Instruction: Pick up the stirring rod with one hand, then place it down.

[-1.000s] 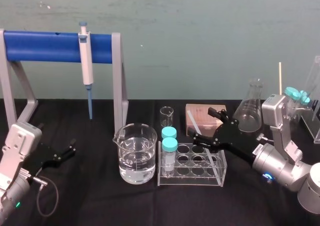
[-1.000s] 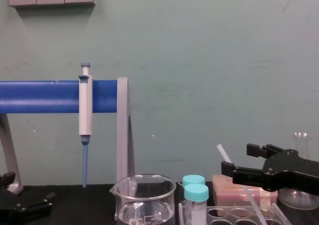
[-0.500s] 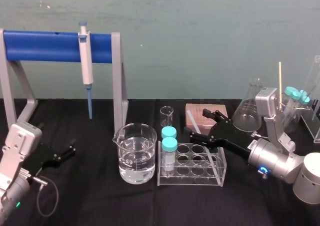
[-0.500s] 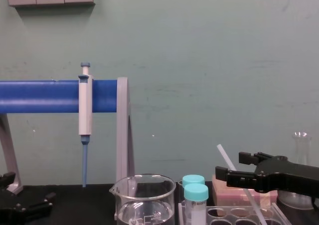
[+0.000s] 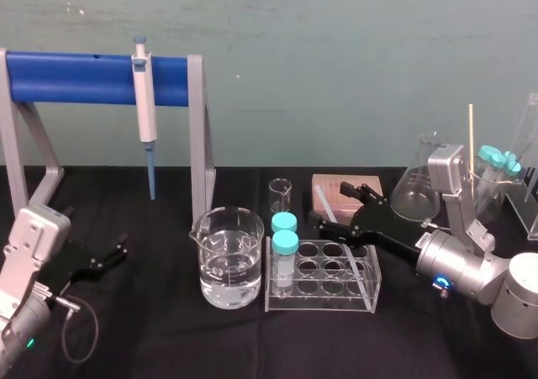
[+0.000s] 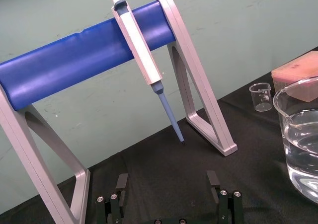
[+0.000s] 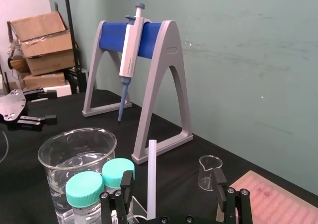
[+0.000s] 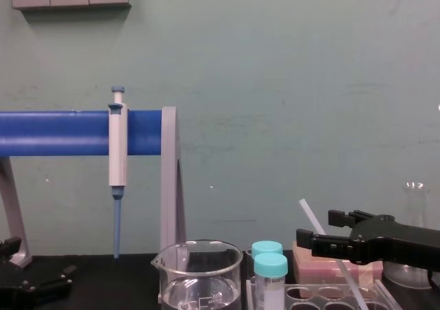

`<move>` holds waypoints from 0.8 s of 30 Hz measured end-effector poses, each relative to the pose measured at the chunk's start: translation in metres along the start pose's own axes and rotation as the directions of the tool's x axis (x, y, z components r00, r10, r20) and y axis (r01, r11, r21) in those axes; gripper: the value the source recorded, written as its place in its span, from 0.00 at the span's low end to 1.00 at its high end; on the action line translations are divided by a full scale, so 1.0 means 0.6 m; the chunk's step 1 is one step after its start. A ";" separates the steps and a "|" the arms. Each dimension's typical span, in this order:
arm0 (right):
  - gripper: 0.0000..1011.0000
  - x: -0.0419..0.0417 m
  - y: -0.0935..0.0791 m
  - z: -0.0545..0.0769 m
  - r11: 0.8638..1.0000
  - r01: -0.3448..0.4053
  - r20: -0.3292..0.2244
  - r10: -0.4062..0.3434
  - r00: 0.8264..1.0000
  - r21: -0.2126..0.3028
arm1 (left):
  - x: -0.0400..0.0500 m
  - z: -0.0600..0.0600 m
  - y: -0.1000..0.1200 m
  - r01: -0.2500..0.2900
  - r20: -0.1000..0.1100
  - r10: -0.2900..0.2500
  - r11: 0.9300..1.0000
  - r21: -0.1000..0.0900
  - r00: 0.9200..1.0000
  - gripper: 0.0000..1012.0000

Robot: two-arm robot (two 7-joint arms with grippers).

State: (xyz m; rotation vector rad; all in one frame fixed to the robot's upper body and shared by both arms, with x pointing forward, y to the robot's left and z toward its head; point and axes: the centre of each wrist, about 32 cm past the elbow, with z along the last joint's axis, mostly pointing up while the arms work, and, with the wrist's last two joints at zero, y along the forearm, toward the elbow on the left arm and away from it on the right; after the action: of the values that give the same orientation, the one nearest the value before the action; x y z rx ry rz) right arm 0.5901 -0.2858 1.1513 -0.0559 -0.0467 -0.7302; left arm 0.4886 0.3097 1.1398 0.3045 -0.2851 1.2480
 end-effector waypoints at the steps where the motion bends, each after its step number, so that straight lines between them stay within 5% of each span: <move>1: 0.99 0.000 0.000 0.000 1.000 0.000 0.000 0.000 1.000 0.000 | 0.000 0.000 0.000 0.000 0.000 0.000 1.000 0.000 1.000 0.99; 8: 0.98 -0.001 0.000 0.000 1.000 -0.001 0.001 0.001 1.000 -0.001 | 0.000 0.000 0.000 0.000 0.000 0.000 1.000 0.000 1.000 0.99; 24: 0.54 -0.001 -0.001 0.000 1.000 -0.001 0.002 0.001 1.000 -0.001 | 0.000 0.000 0.000 0.000 0.000 0.000 1.000 0.000 1.000 0.99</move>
State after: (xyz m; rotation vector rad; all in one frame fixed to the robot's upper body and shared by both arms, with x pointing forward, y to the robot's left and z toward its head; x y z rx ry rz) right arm 0.5892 -0.2858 1.1510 -0.0572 -0.0484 -0.7296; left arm 0.4886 0.3097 1.1398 0.3045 -0.2850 1.2480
